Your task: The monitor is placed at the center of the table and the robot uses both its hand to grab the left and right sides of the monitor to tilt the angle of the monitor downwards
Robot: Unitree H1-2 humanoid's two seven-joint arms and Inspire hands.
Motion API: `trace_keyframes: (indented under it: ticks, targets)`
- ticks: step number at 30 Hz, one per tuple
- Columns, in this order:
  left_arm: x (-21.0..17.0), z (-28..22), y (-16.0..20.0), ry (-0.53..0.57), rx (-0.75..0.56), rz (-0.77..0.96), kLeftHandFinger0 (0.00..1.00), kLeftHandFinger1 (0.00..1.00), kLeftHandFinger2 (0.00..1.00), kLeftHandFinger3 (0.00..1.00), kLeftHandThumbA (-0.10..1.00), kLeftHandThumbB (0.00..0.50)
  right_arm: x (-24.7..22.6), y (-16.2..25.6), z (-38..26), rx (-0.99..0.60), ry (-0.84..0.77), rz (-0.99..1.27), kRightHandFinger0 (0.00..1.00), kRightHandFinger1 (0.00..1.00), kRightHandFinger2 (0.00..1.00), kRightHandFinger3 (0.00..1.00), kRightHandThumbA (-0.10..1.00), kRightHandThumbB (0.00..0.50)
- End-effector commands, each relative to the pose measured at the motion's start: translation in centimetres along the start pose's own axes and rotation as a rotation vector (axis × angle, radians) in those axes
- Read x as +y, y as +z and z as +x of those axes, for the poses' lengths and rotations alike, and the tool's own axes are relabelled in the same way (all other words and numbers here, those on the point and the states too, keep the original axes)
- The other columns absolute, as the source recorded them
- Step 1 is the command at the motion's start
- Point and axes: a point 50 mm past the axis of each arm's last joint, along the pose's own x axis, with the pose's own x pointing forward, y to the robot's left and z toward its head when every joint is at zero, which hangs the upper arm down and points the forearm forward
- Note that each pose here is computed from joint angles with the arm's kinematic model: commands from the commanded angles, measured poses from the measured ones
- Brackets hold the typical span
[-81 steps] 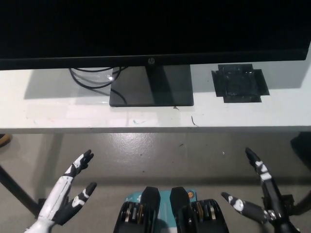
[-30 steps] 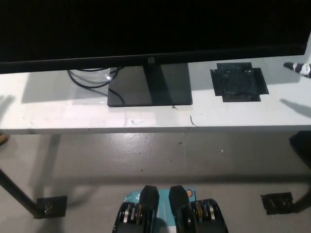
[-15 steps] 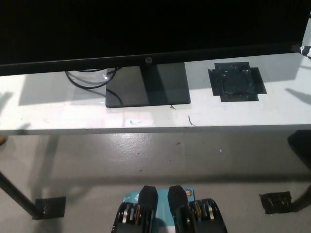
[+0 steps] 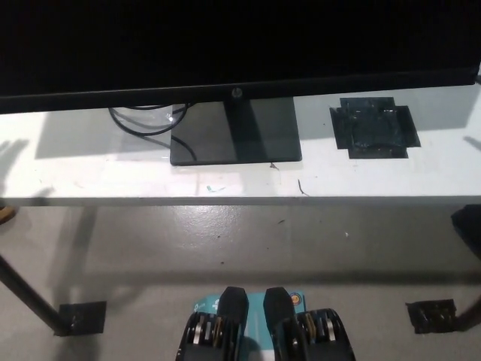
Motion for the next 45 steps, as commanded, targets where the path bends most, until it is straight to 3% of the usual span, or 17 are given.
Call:
trace_keyframes:
  ticks: [1,2,9,15,24,25,29,35,39,41,43,45]
  targets:
    - [2.9,1.1,1.5,0.024,-0.04,0.069,1.0,1.0,1.0,1.0,1.0,0.438,-3.0,1.9,-0.7,-0.058,-0.066,0.039,1.0,1.0,1.0,1.0,1.0,0.5]
    - [3.1,1.1,1.3,0.024,-0.052,0.078,1.0,1.0,1.0,1.0,1.0,0.414,-3.8,1.8,-1.3,-0.069,-0.1,0.081,1.0,1.0,1.0,1.0,0.99,0.5]
    - [2.8,1.3,0.9,0.006,-0.058,0.073,1.0,1.0,1.0,1.0,1.0,0.41,-3.5,1.5,-1.2,-0.056,-0.076,0.087,1.0,1.0,1.0,1.0,0.98,0.5]
    - [2.4,2.6,1.7,-0.024,-0.092,0.066,1.0,1.0,1.0,1.0,0.98,0.402,-1.5,3.6,1.9,-0.081,0.073,0.041,1.0,1.0,1.0,1.0,0.95,0.5]
    - [2.6,3.8,2.4,-0.025,-0.07,0.058,1.0,1.0,1.0,1.0,0.97,0.47,-0.8,5.7,4.9,-0.086,0.278,0.089,1.0,1.0,1.0,1.0,0.87,0.5]
    - [2.6,3.8,2.5,-0.031,-0.048,0.091,1.0,1.0,1.0,1.0,1.0,0.498,-0.9,5.8,5.4,-0.084,0.31,0.077,1.0,1.0,1.0,1.0,0.9,0.5]
    - [2.4,4.2,2.5,-0.03,-0.059,0.054,1.0,1.0,1.0,1.0,0.96,0.484,-0.8,7.2,6.7,-0.09,0.386,0.061,1.0,1.0,1.0,1.0,0.86,0.5]
    - [2.2,4.7,2.7,-0.06,-0.057,0.067,1.0,1.0,1.0,1.0,0.98,0.48,-0.8,8.5,9.0,-0.013,0.488,0.092,1.0,1.0,1.0,1.0,0.8,0.5]
    - [2.0,5.8,3.1,-0.105,-0.051,0.087,1.0,1.0,1.0,1.0,0.99,0.45,-1.2,9.0,10.2,0.064,0.557,0.069,1.0,1.0,1.0,1.0,0.77,0.455]
    - [1.8,6.7,3.3,-0.135,-0.035,0.093,1.0,1.0,1.0,1.0,1.0,0.488,-1.2,9.0,10.6,0.11,0.586,0.093,1.0,1.0,1.0,1.0,0.69,0.469]
    - [1.3,8.2,3.6,-0.157,-0.046,0.1,1.0,1.0,1.0,1.0,1.0,0.489,-1.5,9.0,10.8,0.15,0.615,0.057,1.0,1.0,1.0,1.0,0.66,0.483]
    - [0.6,9.4,4.0,-0.179,-0.045,0.089,1.0,1.0,1.0,1.0,0.97,0.493,-1.9,8.9,10.8,0.171,0.633,0.005,1.0,1.0,1.0,1.0,0.64,0.463]
